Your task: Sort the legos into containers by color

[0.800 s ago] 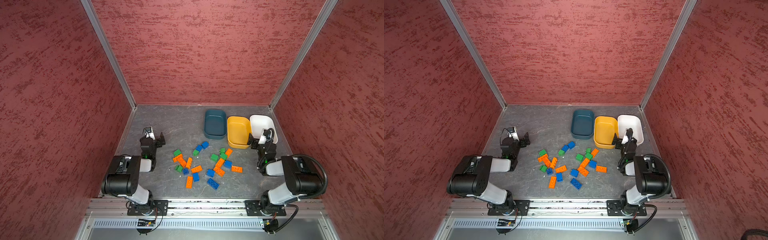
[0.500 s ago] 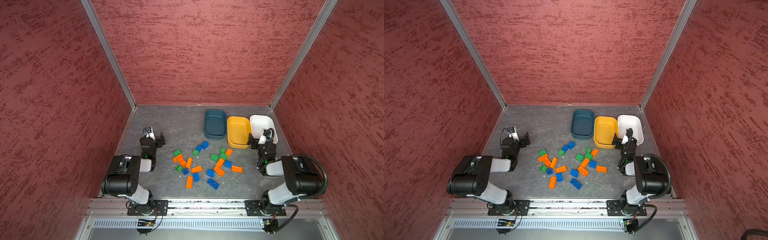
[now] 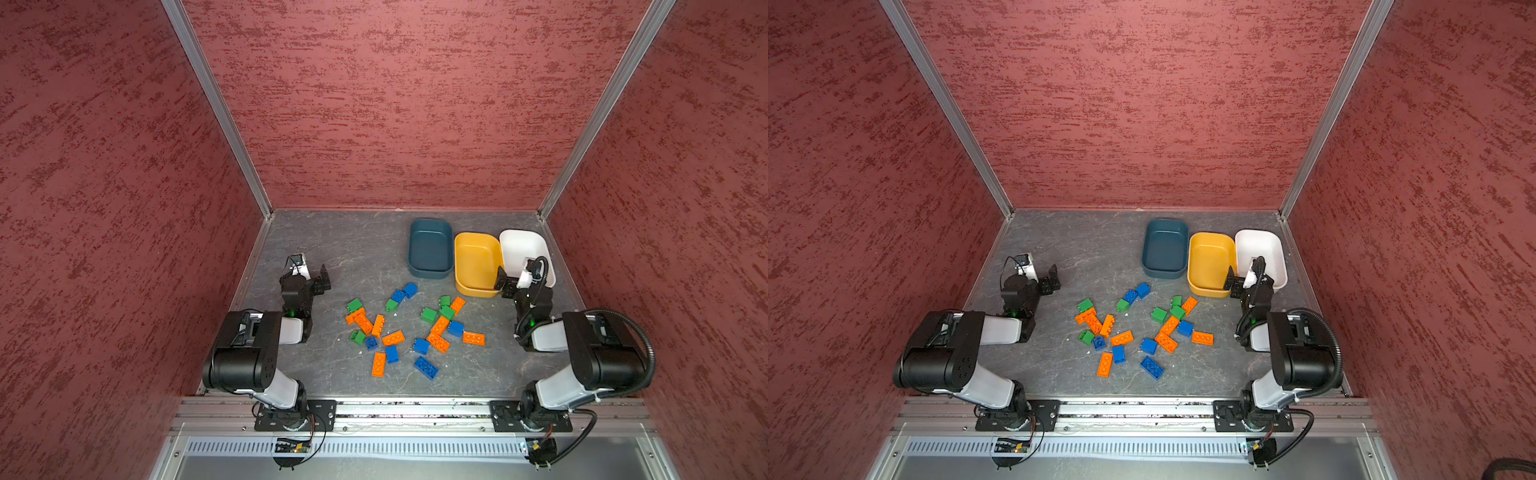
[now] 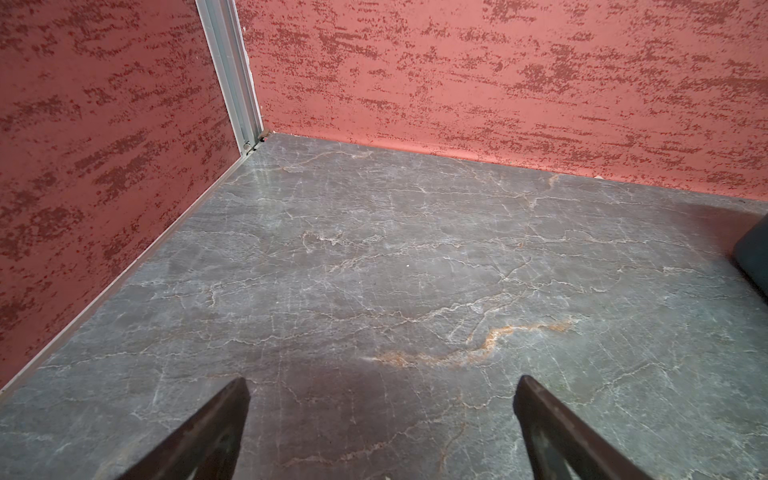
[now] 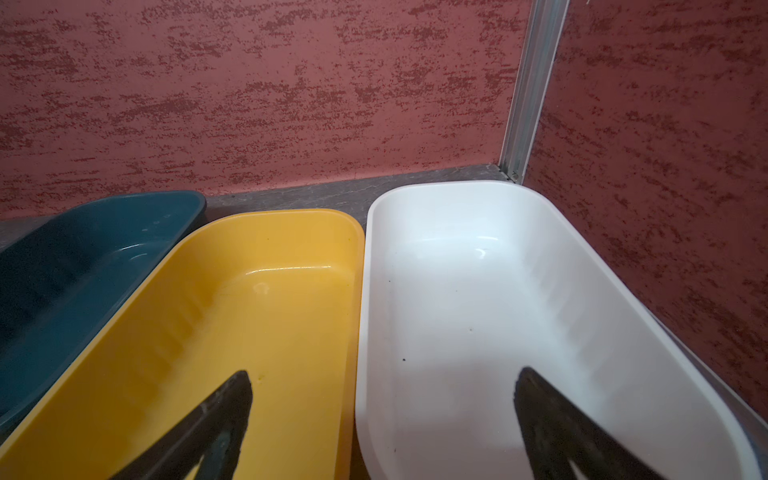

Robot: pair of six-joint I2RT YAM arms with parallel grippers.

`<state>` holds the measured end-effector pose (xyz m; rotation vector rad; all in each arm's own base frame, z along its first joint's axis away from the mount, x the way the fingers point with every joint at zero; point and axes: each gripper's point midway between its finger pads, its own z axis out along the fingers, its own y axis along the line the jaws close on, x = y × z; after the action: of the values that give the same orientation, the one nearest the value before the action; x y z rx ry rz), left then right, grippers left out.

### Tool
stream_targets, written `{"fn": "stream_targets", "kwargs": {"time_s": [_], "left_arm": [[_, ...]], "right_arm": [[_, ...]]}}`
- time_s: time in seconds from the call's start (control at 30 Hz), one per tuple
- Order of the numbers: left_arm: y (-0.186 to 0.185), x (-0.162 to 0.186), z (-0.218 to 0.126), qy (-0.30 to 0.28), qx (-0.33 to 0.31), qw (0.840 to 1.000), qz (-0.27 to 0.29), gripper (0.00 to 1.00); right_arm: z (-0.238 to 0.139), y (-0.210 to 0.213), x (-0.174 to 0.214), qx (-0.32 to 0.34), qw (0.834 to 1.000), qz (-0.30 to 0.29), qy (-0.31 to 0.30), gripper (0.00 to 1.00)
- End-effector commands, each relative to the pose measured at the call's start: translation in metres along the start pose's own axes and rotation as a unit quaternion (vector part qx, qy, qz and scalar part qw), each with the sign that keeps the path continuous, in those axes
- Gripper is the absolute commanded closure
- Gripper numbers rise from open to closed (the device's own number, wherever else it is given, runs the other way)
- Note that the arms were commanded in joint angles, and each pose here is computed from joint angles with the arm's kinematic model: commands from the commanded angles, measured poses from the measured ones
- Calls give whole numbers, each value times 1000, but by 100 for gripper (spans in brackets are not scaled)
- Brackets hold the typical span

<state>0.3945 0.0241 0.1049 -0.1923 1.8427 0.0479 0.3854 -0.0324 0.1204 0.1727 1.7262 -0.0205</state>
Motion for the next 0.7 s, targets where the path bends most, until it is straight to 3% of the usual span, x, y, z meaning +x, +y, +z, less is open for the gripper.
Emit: {"fn": "stream_targets", "kwargs": {"time_s": [0.0,0.5,0.67], "left_arm": [[-3,-11,1,-18,11,1000,-6,1],[-3,-11,0,-21,8,1000,-1,1],[-12,-37,-10,-12,-13,999,29,1]], "right_arm": [[0,4,-14,-8,1000,-5,-25,1],[0,4,-16,-7,1000,-4,-27,1],[1,8,-46,-10,1000,-7,-18,1]]}}
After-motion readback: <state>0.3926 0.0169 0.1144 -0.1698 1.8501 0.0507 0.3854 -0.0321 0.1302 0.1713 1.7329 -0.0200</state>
